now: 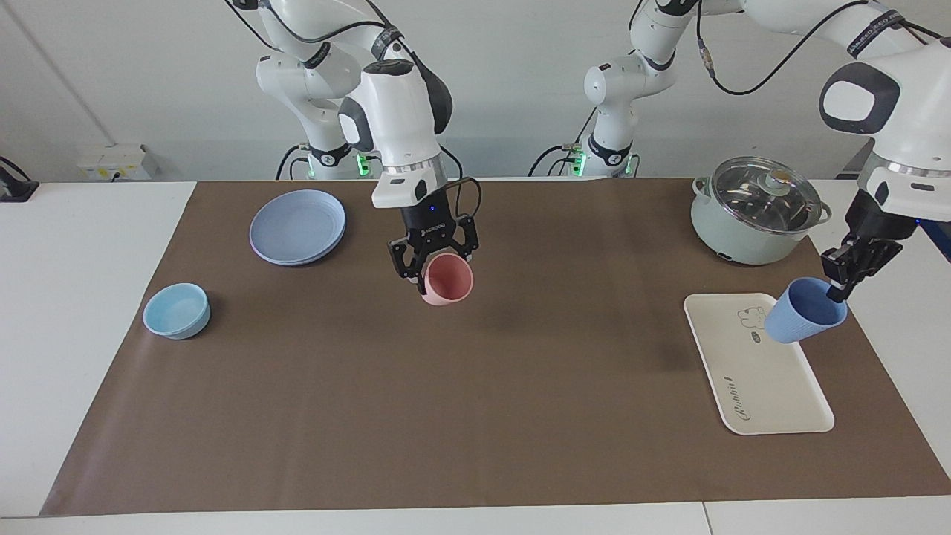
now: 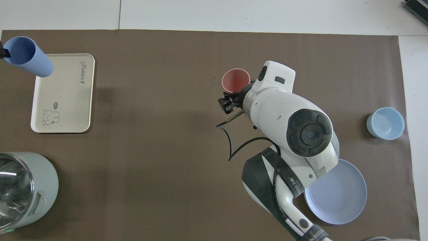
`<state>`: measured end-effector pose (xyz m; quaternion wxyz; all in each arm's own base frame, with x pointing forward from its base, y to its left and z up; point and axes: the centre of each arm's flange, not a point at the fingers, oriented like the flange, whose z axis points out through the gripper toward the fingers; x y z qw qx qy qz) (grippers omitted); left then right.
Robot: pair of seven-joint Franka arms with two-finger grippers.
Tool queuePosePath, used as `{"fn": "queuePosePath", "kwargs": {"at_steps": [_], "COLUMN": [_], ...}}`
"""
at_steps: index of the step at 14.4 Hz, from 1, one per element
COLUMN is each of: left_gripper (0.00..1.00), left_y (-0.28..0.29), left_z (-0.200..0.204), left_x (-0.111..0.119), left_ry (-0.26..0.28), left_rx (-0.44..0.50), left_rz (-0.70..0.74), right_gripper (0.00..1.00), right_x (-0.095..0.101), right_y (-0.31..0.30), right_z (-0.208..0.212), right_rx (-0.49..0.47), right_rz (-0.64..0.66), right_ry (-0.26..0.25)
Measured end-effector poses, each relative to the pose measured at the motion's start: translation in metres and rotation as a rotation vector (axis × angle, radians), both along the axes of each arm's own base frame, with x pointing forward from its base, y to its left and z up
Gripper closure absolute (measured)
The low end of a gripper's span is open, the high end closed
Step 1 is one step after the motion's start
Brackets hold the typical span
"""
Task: Place cup on tray
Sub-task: 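Carry the blue cup to the tray while the right gripper moves the pink cup back, then lower the blue cup onto the tray while the right gripper lowers the pink cup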
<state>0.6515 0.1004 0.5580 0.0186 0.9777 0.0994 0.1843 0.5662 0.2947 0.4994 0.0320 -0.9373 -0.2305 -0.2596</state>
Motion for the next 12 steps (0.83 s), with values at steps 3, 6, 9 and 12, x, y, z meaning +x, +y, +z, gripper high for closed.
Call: {"fn": "queuePosePath", "kwargs": {"at_steps": [3, 6, 9, 12], "left_gripper": [0.96, 0.96, 0.96, 0.96], "left_y": [0.013, 0.015, 0.017, 0.031], "left_z": [-0.055, -0.087, -0.101, -0.124], "left_x": [-0.004, -0.01, -0.014, -0.017], "left_ry": [-0.019, -0.02, -0.005, 0.006], "left_rx": [0.009, -0.065, -0.081, -0.074], "left_rz": [-0.003, 0.031, 0.018, -0.001], "right_gripper": [0.18, 0.18, 0.18, 0.18], "right_x": [0.014, 0.029, 0.046, 0.058], "right_y": [-0.022, -0.05, -0.085, -0.122], "right_z": [0.007, 0.012, 0.02, 0.021], "right_rx": [-0.025, 0.007, 0.07, 0.125], "right_rz": [0.037, 0.081, 0.142, 0.19], "right_ry": [-0.047, -0.065, -0.079, -0.104]}}
